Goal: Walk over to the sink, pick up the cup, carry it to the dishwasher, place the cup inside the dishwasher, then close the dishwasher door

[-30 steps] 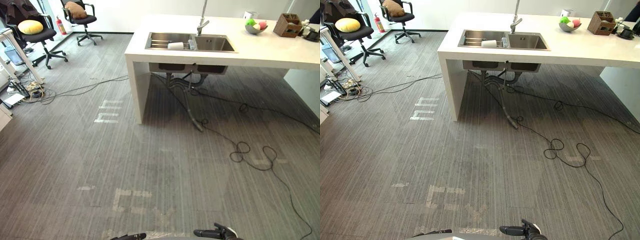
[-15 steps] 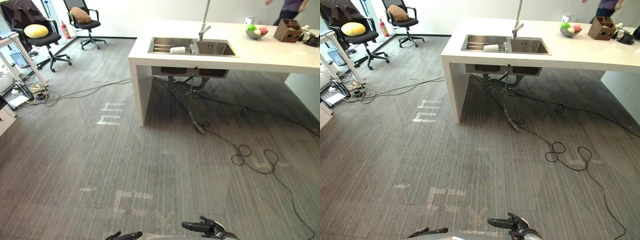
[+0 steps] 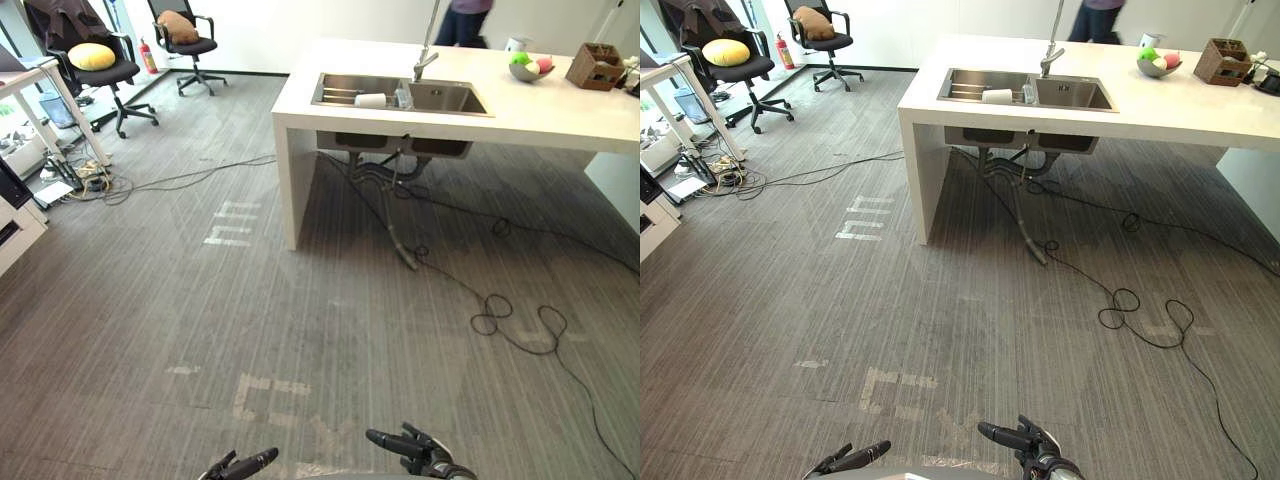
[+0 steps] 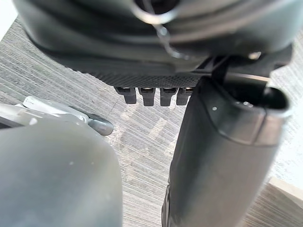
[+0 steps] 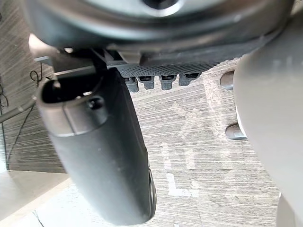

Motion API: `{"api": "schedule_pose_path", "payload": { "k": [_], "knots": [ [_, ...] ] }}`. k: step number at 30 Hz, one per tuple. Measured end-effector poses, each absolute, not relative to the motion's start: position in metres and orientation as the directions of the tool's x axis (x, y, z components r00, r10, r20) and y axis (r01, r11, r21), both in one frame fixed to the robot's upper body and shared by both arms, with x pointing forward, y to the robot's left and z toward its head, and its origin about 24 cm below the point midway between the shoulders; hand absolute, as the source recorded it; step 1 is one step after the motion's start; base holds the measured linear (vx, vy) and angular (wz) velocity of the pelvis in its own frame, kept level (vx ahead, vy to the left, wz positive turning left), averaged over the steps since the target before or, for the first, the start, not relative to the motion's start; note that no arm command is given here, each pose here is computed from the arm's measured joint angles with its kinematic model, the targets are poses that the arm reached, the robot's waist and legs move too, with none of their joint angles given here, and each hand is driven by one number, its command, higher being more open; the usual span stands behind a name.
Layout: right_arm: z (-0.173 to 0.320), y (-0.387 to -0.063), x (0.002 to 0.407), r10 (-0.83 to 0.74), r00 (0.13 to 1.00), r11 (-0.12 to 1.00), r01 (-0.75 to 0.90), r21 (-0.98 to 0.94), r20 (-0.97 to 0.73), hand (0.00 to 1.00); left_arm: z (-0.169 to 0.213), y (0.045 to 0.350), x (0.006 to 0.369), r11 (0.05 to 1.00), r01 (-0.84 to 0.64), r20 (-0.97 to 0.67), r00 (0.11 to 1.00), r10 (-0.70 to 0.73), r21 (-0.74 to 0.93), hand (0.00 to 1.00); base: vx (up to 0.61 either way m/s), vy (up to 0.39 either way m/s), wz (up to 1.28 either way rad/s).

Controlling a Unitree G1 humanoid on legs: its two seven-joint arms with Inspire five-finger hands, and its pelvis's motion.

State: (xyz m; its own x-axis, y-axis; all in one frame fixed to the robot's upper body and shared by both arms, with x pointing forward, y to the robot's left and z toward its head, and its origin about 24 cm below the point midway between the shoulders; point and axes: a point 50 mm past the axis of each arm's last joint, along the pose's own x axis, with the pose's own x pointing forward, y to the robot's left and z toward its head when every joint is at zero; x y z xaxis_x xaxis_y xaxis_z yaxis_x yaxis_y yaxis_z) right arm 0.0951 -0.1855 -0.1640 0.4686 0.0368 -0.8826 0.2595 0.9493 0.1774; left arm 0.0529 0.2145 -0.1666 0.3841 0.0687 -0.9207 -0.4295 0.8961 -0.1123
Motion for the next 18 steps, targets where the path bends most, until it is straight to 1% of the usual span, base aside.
{"api": "schedule_pose_path", "payload": {
  "k": [2, 4, 5, 6, 8, 11, 15, 18],
  "knots": [
    [-0.163, -0.187, 0.096, 0.021, 0.482, 0.942, 0.283, 0.179, -0.876, 1.0, -0.166, 0.216, 0.054, 0.897, -0.427, -0.918, 0.389, 0.071, -0.111, 1.0, -0.08, 0.04, 0.54],
    [-0.163, -0.19, 0.091, -0.001, 0.476, 0.94, 0.301, 0.162, -0.879, 1.0, -0.165, 0.218, 0.053, 0.898, -0.426, -0.917, 0.393, 0.076, -0.108, 1.0, 0.02, 0.085, 0.48],
    [-0.162, -0.193, 0.092, -0.013, 0.478, 0.941, 0.303, 0.152, -0.878, 1.0, -0.165, 0.22, 0.048, 0.897, -0.431, -0.92, 0.383, 0.084, -0.097, 1.0, 0.02, 0.093, -0.07],
    [-0.161, -0.196, 0.096, -0.018, 0.488, 0.943, 0.299, 0.148, -0.873, 1.0, -0.167, 0.222, 0.036, 0.892, -0.447, -0.936, 0.339, 0.094, -0.073, 1.0, 0.02, 0.099, -0.1],
    [-0.16, -0.194, 0.099, -0.017, 0.508, 0.938, 0.307, 0.163, -0.861, 1.0, -0.168, 0.222, 0.027, 0.88, -0.471, -0.95, 0.295, 0.1, -0.053, 1.0, 0.07, 0.076, -0.05],
    [-0.16, -0.193, 0.1, -0.015, 0.509, 0.934, 0.315, 0.17, -0.861, 1.0, -0.169, 0.222, 0.029, 0.874, -0.484, -0.956, 0.275, 0.102, -0.046, 1.0, 0.14, 0.028, -0.07],
    [-0.16, -0.195, 0.1, -0.017, 0.509, 0.921, 0.344, 0.185, -0.861, 1.0, -0.169, 0.221, 0.038, 0.878, -0.474, -0.955, 0.282, 0.088, -0.059, 1.0, 0.31, 0.026, -0.02],
    [-0.156, -0.199, 0.099, -0.021, 0.534, 0.913, 0.355, 0.201, -0.845, 1.0, -0.169, 0.221, 0.039, 0.871, -0.486, -0.956, 0.282, 0.087, -0.064, 1.0, 0.41, -0.03, 0.29]
  ]
}}
